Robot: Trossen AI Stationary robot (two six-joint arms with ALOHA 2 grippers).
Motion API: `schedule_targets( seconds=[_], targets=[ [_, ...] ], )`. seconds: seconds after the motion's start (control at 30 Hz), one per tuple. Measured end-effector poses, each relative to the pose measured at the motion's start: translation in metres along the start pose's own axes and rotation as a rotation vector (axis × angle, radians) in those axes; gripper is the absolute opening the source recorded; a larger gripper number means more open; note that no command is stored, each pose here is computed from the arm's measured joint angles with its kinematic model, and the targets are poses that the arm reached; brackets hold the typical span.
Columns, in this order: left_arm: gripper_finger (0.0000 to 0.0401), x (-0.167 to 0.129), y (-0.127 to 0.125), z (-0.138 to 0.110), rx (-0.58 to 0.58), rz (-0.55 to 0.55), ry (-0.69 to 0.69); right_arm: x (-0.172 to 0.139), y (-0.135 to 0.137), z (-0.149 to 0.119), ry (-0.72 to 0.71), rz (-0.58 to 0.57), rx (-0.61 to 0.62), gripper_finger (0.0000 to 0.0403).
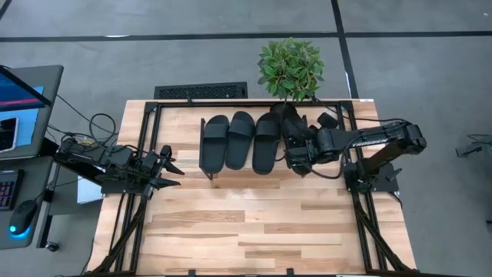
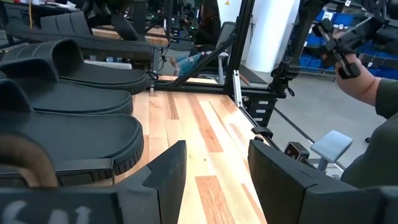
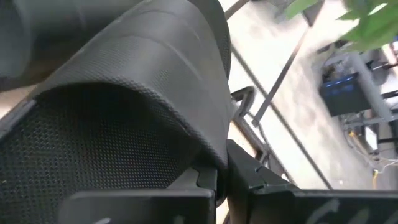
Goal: Pick and place slides into the shelf
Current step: Put the black slide on the shelf
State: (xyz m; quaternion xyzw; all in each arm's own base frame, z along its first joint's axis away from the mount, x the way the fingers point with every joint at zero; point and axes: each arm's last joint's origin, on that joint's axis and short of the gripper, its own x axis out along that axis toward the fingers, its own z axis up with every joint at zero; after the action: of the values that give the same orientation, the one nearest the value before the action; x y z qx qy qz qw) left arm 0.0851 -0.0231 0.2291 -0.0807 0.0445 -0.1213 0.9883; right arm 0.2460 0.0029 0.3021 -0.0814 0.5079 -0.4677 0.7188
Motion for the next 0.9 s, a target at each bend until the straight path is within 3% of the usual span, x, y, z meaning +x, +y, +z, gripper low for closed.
schedule_targets(
  seconds=[0.5, 0.9],
  targets=[
    [0.016, 0.0, 0.0, 0.0, 0.001, 0.005, -0.001, 0.041, 0.031, 0.013, 0.123, -0.134, -0.129, 0.0],
    [0.016, 0.0, 0.0, 0.0, 0.002, 0.006, -0.001, 0.032, 0.025, 0.023, 0.171, -0.074, -0.136, 0.0]
  ],
)
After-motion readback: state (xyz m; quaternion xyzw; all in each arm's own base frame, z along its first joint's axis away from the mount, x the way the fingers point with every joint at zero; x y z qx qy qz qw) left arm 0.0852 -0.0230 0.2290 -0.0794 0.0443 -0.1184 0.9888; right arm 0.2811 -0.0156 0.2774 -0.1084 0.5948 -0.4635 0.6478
